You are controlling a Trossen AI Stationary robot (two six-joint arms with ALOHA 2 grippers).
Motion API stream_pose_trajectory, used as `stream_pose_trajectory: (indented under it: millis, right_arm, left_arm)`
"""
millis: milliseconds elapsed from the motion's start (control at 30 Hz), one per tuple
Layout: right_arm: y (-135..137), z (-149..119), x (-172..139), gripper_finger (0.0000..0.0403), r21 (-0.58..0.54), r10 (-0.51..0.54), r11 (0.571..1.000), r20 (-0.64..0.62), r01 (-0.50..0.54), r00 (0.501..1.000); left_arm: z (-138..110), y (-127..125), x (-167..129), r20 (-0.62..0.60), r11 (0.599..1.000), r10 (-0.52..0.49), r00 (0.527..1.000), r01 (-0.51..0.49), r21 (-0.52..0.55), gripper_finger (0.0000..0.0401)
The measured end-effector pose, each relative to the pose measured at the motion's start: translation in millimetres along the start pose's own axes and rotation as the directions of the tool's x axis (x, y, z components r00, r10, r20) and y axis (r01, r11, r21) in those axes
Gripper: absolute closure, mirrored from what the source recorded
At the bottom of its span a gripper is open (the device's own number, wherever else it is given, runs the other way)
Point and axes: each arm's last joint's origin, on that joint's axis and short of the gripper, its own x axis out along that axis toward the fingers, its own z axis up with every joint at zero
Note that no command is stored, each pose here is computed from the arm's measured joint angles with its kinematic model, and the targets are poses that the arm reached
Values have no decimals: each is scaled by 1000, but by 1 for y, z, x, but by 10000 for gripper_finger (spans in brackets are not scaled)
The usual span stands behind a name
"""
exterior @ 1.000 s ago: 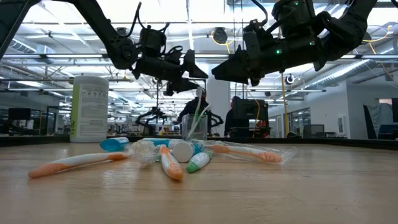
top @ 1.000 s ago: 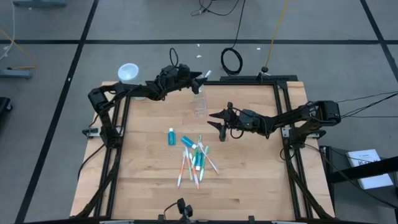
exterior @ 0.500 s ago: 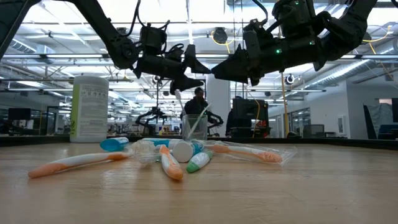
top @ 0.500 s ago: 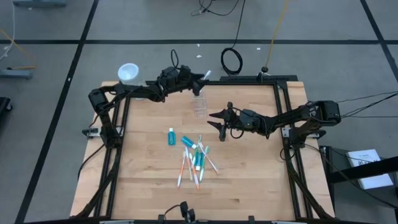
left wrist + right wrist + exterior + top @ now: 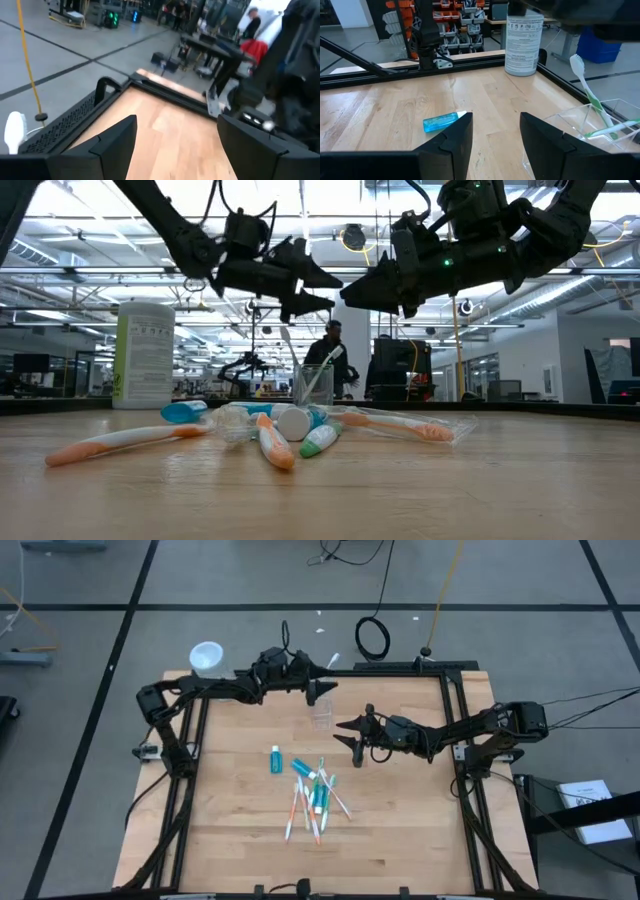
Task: Pick & Place toothbrushing station
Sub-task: Put the green toothbrush into the transparent organizer
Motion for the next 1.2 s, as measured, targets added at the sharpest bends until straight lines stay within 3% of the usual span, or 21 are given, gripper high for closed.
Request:
stream_pose_trajectory:
  millis: [100,233,333,433,533,733,900,1200]
  right_arm:
    - [0,0,0,248,0,0,1000,-3,0,1000]
    - [0,-1,0,248,-1,0,1000,-7,0,1000]
    - [0,-1,0,248,-1,0,1000,-7,0,1000]
    - [0,-1,0,248,-1,0,1000,-7,0,1000]
    - [0,0,0,248,0,0,1000,-3,0,1000]
    - [0,0,0,248,1,1,1000,1,-1,1000]
    - [1,0,0,248,8,2,1000,1,-2,1000]
    - [1,0,0,248,8,2,1000,1,-2,1000]
  left_arm:
    - [5,-14,-10,-98,998,16,995,-10,61,116]
    - [0,-35,-25,-290,985,133,948,-94,145,116]
    - [-15,-47,-32,-434,952,283,855,-194,238,116]
    - [-28,-49,-32,-490,898,429,759,-301,319,116]
    - [-37,-44,-24,-460,846,528,714,-393,361,116]
    - [-45,-28,-1,-327,812,563,759,-431,394,116]
    - [-42,-14,3,-239,763,621,747,-506,401,116]
    - [-28,2,-1,-129,723,662,738,-584,369,116]
